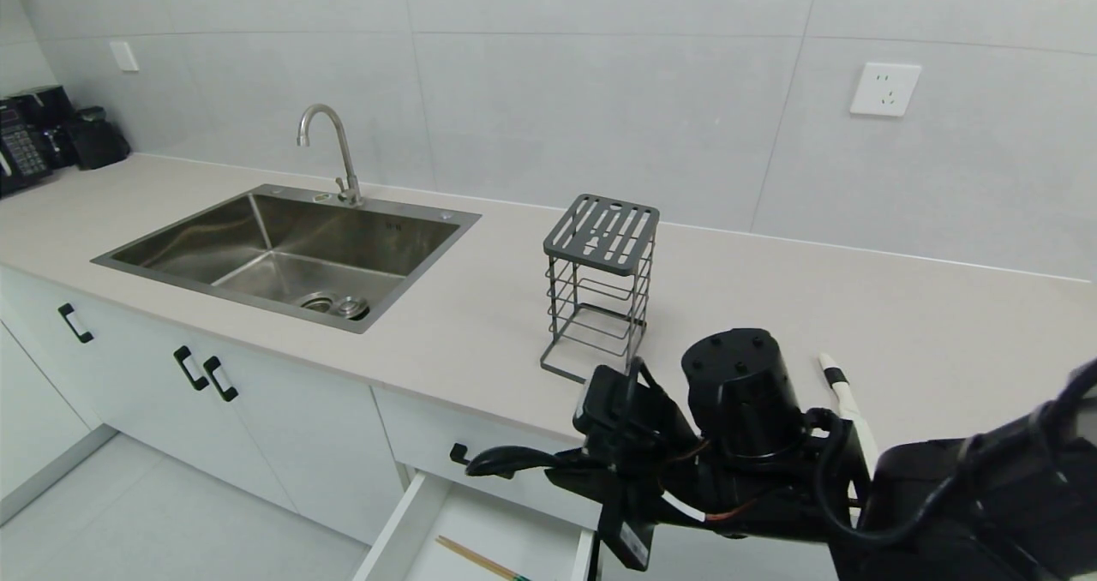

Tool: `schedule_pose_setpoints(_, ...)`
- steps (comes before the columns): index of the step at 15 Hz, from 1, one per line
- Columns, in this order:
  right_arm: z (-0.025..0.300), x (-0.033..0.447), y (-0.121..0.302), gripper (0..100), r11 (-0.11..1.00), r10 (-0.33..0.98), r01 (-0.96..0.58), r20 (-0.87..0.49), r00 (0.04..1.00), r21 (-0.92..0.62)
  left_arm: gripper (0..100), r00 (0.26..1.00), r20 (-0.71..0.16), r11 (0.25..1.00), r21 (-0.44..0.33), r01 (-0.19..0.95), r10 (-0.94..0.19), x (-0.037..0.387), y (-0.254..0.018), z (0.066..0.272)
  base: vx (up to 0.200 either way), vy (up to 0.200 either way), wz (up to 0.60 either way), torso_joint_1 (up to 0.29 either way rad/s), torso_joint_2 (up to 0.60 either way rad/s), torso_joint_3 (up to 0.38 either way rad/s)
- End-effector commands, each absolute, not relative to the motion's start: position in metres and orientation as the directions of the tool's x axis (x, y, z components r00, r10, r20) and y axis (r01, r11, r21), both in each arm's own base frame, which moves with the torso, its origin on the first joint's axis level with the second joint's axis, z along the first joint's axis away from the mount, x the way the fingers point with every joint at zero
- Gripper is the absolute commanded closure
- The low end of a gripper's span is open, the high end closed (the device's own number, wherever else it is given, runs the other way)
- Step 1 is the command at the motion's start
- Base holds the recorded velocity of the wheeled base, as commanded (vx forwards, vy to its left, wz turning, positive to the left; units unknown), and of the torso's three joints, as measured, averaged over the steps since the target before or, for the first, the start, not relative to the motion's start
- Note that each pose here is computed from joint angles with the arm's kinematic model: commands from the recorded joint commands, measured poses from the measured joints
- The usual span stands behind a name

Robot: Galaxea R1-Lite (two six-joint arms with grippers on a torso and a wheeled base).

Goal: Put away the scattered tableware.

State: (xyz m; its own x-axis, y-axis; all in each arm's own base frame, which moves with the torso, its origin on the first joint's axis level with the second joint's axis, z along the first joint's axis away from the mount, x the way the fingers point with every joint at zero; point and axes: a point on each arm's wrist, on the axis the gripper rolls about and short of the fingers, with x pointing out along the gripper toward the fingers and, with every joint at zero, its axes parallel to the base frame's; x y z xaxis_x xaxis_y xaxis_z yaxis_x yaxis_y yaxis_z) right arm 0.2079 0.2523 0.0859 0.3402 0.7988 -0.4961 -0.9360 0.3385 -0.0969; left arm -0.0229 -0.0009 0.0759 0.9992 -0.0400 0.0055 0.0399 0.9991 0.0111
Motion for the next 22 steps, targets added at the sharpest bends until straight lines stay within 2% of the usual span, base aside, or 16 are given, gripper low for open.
schedule_pose_setpoints(1, 0.066, 0.211, 0.283, 100, 0.305, 0.804, -0.950, -0.517, 0.295, -0.069, 0, 0.999, 0.005, 0.999, 0.011, 0.040, -0.040, -0.023, -0.001, 0.076, 0.000, 0.000, 0.00, 0.000, 0.00, 0.000)
schedule_pose_setpoints(3, 0.053, 0.211, 0.297, 100, 0.335, 0.777, -0.939, -0.542, 0.320, -0.074, 0, 0.999, 0.005, 0.999, 0.011, 0.040, -0.040, -0.023, -0.001, 0.076, 0.000, 0.000, 0.00, 0.000, 0.00, 0.000)
schedule_pose_setpoints(5, 0.045, 0.208, 0.302, 100, 0.318, 0.771, -0.945, -0.561, 0.302, -0.073, 0, 0.999, 0.005, 0.999, 0.011, 0.040, -0.040, -0.023, -0.001, 0.076, 0.000, 0.000, 0.00, 0.000, 0.00, 0.000)
schedule_pose_setpoints(15, 0.040, 0.207, 0.320, 100, 0.291, 0.784, -0.953, -0.550, 0.288, -0.085, 0, 0.999, 0.005, 0.999, 0.011, 0.040, -0.040, -0.023, -0.001, 0.076, 0.000, 0.000, 0.00, 0.000, 0.00, 0.000)
schedule_pose_setpoints(22, 0.039, 0.211, 0.336, 100, 0.282, 0.801, -0.955, -0.525, 0.287, -0.093, 0, 0.999, 0.005, 0.999, 0.011, 0.040, -0.040, -0.023, -0.001, 0.076, 0.000, 0.000, 0.00, -0.159, 0.33, 0.159)
